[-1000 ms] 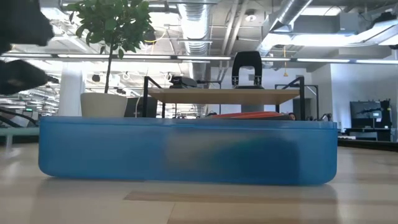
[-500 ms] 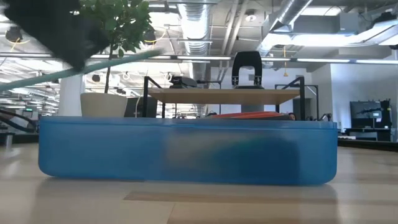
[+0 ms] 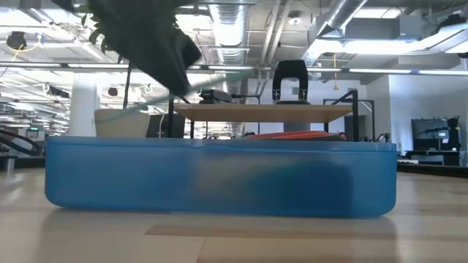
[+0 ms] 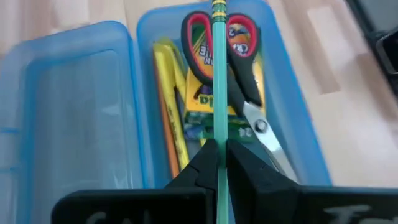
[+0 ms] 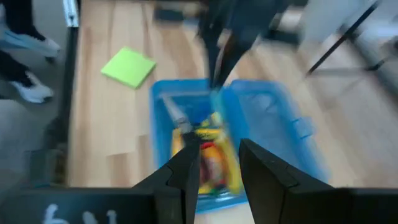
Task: Pack school essentials
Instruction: Put the green pencil into the blue supply box, then put the green sticky note into the blue supply box
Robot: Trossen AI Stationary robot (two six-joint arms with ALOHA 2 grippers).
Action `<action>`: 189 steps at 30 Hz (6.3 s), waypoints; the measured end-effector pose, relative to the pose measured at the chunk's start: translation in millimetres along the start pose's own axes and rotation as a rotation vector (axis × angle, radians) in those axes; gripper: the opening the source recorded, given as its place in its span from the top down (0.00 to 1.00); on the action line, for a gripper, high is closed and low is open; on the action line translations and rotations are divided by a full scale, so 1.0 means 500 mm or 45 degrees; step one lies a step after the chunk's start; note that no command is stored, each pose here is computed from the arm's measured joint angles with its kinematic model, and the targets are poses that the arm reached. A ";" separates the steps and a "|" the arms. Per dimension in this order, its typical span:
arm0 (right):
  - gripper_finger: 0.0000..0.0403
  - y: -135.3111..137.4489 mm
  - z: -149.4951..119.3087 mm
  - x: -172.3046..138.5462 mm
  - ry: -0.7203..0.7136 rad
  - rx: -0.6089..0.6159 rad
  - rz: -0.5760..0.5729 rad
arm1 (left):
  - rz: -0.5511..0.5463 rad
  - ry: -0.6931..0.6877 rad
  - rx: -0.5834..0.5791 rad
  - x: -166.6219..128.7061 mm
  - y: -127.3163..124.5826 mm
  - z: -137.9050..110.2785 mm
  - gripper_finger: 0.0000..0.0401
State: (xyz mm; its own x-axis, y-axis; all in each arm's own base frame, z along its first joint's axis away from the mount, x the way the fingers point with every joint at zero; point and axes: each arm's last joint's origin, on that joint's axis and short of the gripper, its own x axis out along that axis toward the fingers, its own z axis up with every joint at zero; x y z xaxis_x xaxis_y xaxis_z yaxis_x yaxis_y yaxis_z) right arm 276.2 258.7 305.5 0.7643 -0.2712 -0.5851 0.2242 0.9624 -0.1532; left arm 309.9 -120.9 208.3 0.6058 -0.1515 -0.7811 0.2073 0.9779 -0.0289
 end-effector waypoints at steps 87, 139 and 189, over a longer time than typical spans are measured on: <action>0.67 -0.005 0.035 0.019 -0.055 0.102 0.089 | 0.088 0.175 0.365 0.000 -0.387 -0.217 0.34; 0.67 -0.005 0.037 0.019 -0.061 0.109 0.092 | 0.126 0.284 0.500 0.023 -0.387 -0.200 1.00; 0.67 -0.005 0.037 0.019 -0.063 0.114 0.094 | 0.104 0.366 0.508 0.052 -0.351 -0.152 0.28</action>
State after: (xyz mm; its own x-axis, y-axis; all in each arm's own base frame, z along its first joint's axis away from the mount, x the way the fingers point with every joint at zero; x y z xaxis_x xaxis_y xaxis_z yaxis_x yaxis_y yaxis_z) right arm 294.1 253.4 315.2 0.8093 -0.2020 -0.5516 0.2175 0.9753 -0.0380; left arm 230.9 -285.5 145.5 0.4075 0.0244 -0.9129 0.4799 0.8448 0.2368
